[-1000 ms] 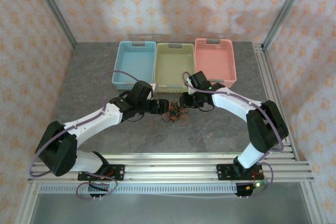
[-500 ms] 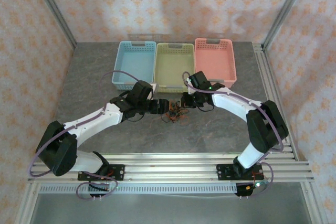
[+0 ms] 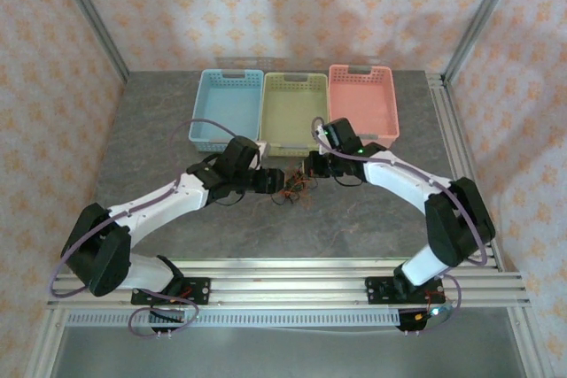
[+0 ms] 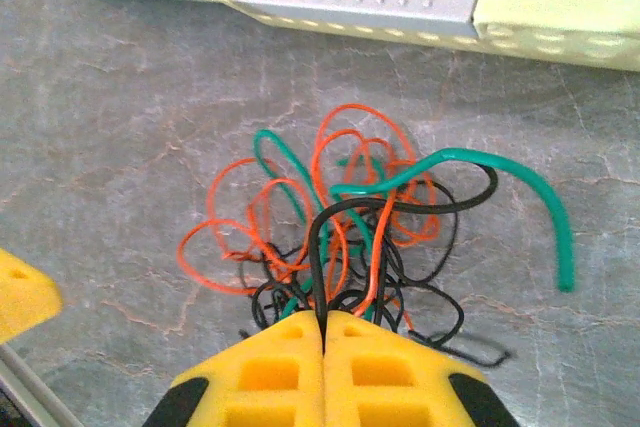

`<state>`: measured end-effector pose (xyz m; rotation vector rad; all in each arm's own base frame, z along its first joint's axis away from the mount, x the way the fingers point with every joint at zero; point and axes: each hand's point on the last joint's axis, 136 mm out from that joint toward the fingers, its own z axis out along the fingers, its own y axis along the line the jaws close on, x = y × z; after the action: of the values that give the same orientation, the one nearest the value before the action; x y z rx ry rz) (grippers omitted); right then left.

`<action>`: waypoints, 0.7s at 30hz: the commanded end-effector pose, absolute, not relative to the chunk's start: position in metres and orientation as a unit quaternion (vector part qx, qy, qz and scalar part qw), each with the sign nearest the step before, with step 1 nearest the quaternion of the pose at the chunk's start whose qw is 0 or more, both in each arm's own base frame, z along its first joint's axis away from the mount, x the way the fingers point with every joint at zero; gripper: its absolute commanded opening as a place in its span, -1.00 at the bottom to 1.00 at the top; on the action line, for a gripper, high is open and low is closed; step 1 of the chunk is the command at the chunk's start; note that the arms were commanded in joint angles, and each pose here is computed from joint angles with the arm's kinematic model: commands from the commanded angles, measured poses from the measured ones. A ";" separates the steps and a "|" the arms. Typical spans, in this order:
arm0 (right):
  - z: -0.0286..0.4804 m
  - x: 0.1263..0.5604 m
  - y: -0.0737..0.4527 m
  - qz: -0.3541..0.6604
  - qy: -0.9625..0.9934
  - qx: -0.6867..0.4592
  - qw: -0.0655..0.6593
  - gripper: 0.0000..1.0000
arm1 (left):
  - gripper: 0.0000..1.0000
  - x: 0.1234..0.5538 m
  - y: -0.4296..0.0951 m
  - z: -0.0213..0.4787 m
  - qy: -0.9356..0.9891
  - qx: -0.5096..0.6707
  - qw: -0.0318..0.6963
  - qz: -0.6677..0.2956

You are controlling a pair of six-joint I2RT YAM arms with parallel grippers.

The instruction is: Untangle the cables

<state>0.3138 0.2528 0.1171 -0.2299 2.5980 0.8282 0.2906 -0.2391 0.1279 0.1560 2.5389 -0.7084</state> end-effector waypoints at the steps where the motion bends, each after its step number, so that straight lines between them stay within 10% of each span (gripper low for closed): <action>1: 0.129 0.317 0.253 0.323 0.917 -0.075 0.222 -1.00 | 0.15 0.295 -0.244 0.131 0.937 0.072 0.241 -0.244; 21: 0.126 0.321 0.245 0.338 0.913 -0.046 0.222 -1.00 | 0.09 0.311 -0.248 0.090 0.973 0.058 0.172 -0.144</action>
<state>0.3171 0.2446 0.1143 -0.1341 2.5682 0.9101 0.3140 -0.2631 0.0913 0.2125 2.7563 -0.4805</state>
